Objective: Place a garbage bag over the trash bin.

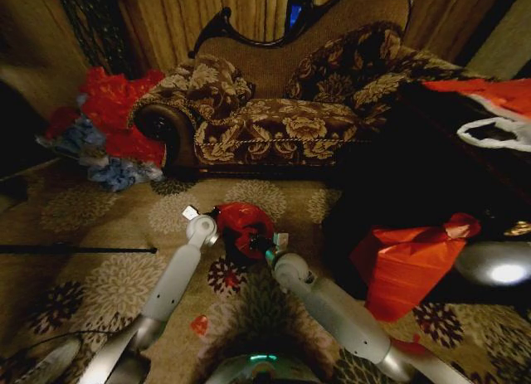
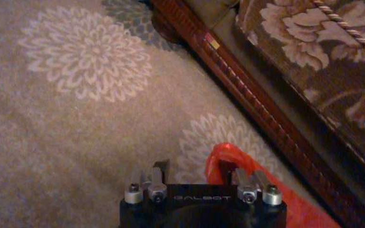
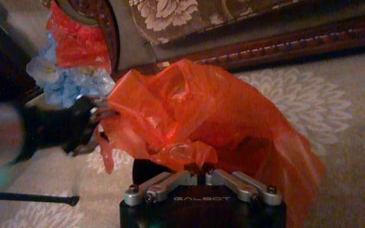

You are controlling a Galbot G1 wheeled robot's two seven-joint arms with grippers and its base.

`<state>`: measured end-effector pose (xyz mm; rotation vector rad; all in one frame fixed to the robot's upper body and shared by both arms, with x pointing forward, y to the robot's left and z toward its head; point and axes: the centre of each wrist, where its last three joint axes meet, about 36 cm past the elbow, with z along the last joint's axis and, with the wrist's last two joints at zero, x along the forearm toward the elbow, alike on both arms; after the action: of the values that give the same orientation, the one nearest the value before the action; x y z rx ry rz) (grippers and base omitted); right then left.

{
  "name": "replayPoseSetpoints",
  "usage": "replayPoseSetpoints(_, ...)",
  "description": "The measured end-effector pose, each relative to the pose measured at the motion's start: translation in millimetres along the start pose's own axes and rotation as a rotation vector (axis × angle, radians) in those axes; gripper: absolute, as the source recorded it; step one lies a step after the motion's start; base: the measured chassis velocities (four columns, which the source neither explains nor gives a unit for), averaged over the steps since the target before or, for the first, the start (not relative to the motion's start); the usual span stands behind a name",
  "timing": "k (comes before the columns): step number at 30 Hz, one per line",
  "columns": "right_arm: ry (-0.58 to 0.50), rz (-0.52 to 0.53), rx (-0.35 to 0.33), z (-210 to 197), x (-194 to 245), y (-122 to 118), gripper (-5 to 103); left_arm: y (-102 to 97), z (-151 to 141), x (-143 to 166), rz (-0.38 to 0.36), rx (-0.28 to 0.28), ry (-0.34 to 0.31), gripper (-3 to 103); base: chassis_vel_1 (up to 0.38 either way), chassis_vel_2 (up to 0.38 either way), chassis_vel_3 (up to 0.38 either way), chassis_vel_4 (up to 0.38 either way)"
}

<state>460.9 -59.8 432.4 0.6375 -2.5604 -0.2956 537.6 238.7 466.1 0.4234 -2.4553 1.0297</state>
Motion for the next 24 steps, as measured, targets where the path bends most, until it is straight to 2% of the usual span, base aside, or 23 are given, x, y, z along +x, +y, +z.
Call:
replayPoseSetpoints(2, 0.001, 0.002, 0.004, 0, 0, -1, 0, 7.0, 1, 10, 0.012, -0.030, -0.009, 66, 0.000, 0.000, 0.000, 0.000)
replayPoseSetpoints(3, 0.001, 0.003, 0.005, 0, -1, -2, 0, 11.6, 3, 16, 0.027, -0.064, -0.026, 72, 0.000, 0.000, 0.000, 0.000)
replayPoseSetpoints(4, 0.001, 0.003, 0.005, 0, -1, -2, 0, 11.6, 3, 16, 0.027, -0.064, -0.026, 72, 0.000, 0.000, 0.000, 0.000)
replayPoseSetpoints(5, 0.001, 0.004, 0.006, 0, -1, -2, 0, 15.8, 5, 22, 0.041, -0.111, -0.048, 76, 0.000, 0.000, 0.000, 0.000)
replayPoseSetpoints(6, 0.001, 0.005, 0.006, -1, -1, -2, 0, 18.6, 6, 26, 0.049, -0.154, -0.073, 76, 0.000, 0.000, 0.000, 0.000)
replayPoseSetpoints(7, 0.001, 0.005, 0.006, -1, -1, -2, 0, 18.6, 6, 26, 0.049, -0.154, -0.073, 76, 0.000, 0.000, 0.000, 0.000)
replayPoseSetpoints(8, 0.001, 0.005, 0.007, -1, -2, -3, 0, 24.8, 10, 32, 0.075, -0.269, -0.141, 88, 0.000, 0.000, 0.000, 0.000)
replayPoseSetpoints(9, 0.001, 0.004, 0.008, -1, -2, -3, 0, 28.1, 12, 34, 0.090, -0.328, -0.175, 88, 0.000, 0.000, 0.000, 0.000)
replayPoseSetpoints(10, 0.001, 0.005, 0.008, -1, -1, -3, 0, 33.3, 14, 36, 0.114, -0.417, -0.222, 93, 0.000, 0.000, 0.000, 0.000)
replayPoseSetpoints(11, 0.002, 0.005, 0.009, -1, -1, -3, 0, 41.5, 16, 38, 0.148, -0.567, -0.299, 97, 0.000, 0.000, 0.000, 0.000)
replayPoseSetpoints(12, 0.002, 0.005, 0.009, -1, -1, -3, 0, 41.5, 16, 38, 0.148, -0.567, -0.299, 97, 0.000, 0.000, 0.000, 0.000)
replayPoseSetpoints(13, 0.002, 0.005, 0.011, 0, -1, -4, 0, 46.3, 16, 39, 0.168, -0.654, -0.337, 99, 0.000, 0.000, 0.000, 0.000)
replayPoseSetpoints(14, 0.002, 0.005, 0.012, 0, -1, -4, 0, 52.4, 15, 41, 0.198, -0.760, -0.376, 100, 0.000, 0.000, 0.000, 0.000)
replayPoseSetpoints(15, 0.003, 0.006, 0.015, 0, -1, -5, 0, 60.5, 9, 47, 0.259, -0.912, -0.411, 100, 0.000, 0.000, 0.000, 0.000)
replayPoseSetpoints(16, 0.003, 0.006, 0.015, 0, -1, -5, 0, 60.5, 9, 47, 0.259, -0.912, -0.411, 100, 0.000, 0.000, 0.000, 0.000)
replayPoseSetpoints(17, 0.003, 0.007, 0.016, 0, -1, -5, 0, 63.1, 6, 49, 0.288, -0.975, -0.418, 100, 0.000, 0.000, 0.000, 0.000)
replayPoseSetpoints(20, 0.003, 0.007, 0.020, 1, -1, -6, 0, 70.3, -2, 57, 0.429, -1.229, -0.415, 100, 0.000, 0.000, 0.000, 0.000)
replayPoseSetpoints(21, 0.003, 0.007, 0.020, 1, -1, -6, 0, 70.3, -2, 57, 0.429, -1.229, -0.415, 100, 0.000, 0.000, 0.000, 0.000)
replayPoseSetpoints(23, 0.003, 0.005, 0.021, 2, -1, -6, 0, 70.2, -2, 58, 0.500, -1.308, -0.389, 100, 0.000, 0.000, 0.000, 0.000)
replayPoseSetpoints(24, 0.003, 0.005, 0.022, 2, -1, -6, 0, 70.0, -2, 58, 0.503, -1.310, -0.387, 100, 0.000, 0.000, 0.000, 0.000)
